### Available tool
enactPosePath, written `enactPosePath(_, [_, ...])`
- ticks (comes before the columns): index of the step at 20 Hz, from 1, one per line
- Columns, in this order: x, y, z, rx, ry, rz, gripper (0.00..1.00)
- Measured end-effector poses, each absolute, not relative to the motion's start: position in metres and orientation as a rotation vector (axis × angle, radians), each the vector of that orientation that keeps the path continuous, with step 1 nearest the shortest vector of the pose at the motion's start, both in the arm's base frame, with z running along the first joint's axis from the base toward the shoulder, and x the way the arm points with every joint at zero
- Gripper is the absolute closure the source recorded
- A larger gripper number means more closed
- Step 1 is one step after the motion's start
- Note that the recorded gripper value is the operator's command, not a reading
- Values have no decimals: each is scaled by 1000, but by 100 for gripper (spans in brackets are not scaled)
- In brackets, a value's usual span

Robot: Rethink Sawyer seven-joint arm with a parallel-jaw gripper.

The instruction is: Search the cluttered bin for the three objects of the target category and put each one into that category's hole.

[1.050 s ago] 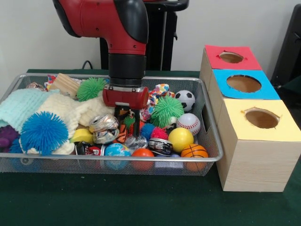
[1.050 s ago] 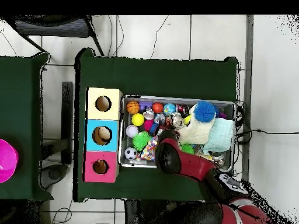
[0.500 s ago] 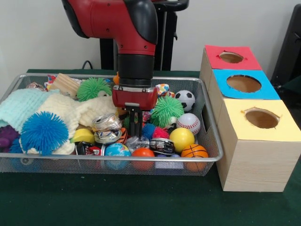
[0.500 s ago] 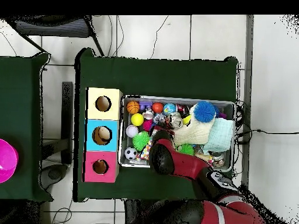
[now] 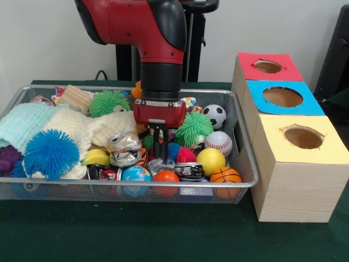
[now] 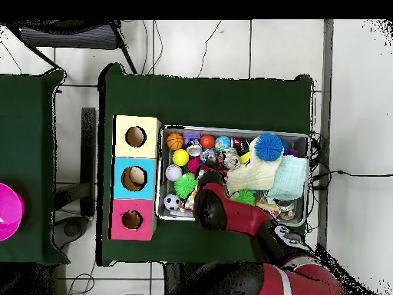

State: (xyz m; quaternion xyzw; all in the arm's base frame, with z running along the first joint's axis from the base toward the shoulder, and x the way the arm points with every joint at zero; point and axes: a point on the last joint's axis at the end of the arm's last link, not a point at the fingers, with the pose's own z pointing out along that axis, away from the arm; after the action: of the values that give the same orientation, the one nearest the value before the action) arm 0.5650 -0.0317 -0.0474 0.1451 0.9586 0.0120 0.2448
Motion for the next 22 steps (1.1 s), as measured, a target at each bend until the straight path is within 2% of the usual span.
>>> enactPosePath(1, [565, -31, -47, 394, 2617, 32, 0])
enactPosePath(8, [562, -27, -45, 368, 2627, -7, 0])
enactPosePath(22, [572, -35, -20, 357, 2638, -37, 0])
